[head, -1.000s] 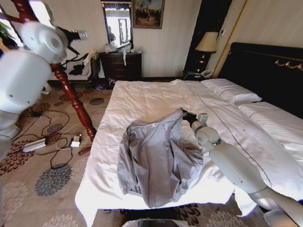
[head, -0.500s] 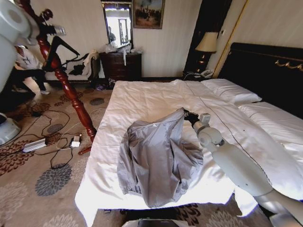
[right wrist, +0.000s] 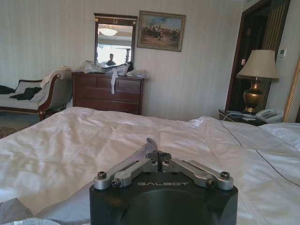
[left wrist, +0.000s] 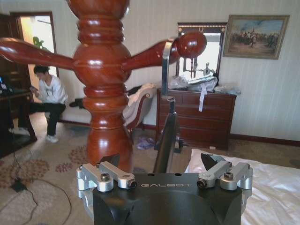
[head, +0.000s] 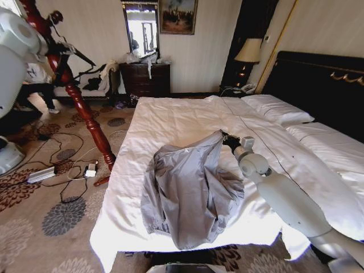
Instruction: Pick up the clothes from the bed and hang them on the clothes hanger.
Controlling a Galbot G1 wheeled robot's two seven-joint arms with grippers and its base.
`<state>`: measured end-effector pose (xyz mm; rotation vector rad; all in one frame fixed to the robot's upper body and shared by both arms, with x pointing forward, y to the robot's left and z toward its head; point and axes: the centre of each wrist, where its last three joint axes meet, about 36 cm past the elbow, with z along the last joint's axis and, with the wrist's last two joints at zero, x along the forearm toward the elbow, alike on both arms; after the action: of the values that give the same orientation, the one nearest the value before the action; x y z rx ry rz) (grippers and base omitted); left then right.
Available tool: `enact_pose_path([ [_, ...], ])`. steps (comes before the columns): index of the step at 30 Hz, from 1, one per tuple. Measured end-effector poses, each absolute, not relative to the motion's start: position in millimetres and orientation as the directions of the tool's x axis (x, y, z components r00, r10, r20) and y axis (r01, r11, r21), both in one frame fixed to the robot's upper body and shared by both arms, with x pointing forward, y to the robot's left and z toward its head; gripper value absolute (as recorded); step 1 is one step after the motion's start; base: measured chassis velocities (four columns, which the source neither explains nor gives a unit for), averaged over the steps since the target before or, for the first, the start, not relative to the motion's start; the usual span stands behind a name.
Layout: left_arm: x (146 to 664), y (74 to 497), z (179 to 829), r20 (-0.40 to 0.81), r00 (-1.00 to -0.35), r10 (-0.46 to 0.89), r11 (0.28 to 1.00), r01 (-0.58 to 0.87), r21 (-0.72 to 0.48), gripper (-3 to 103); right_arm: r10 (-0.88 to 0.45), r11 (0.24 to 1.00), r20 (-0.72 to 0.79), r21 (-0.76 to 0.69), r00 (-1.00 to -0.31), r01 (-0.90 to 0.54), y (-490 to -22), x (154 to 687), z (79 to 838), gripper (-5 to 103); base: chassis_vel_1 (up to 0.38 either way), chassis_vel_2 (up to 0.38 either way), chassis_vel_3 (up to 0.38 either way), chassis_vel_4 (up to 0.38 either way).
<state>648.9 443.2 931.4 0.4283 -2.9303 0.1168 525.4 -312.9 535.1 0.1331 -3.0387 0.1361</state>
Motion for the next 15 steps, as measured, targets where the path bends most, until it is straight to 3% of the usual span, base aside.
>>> enact_pose_path([
  [12,686,427,928,0.224,-0.931,-0.287,0.951,-0.305,-0.051,85,-0.087,0.992,0.113,-0.085,-0.99,-0.096,-313,520,528,0,0.0,0.0,0.0,0.0],
  [15,692,424,926,0.229,-0.928,-0.293,0.95,-0.31,-0.039,69,-0.083,0.992,0.118,-0.086,-0.99,-0.093,-314,518,524,0,0.0,0.0,0.0,0.0],
])
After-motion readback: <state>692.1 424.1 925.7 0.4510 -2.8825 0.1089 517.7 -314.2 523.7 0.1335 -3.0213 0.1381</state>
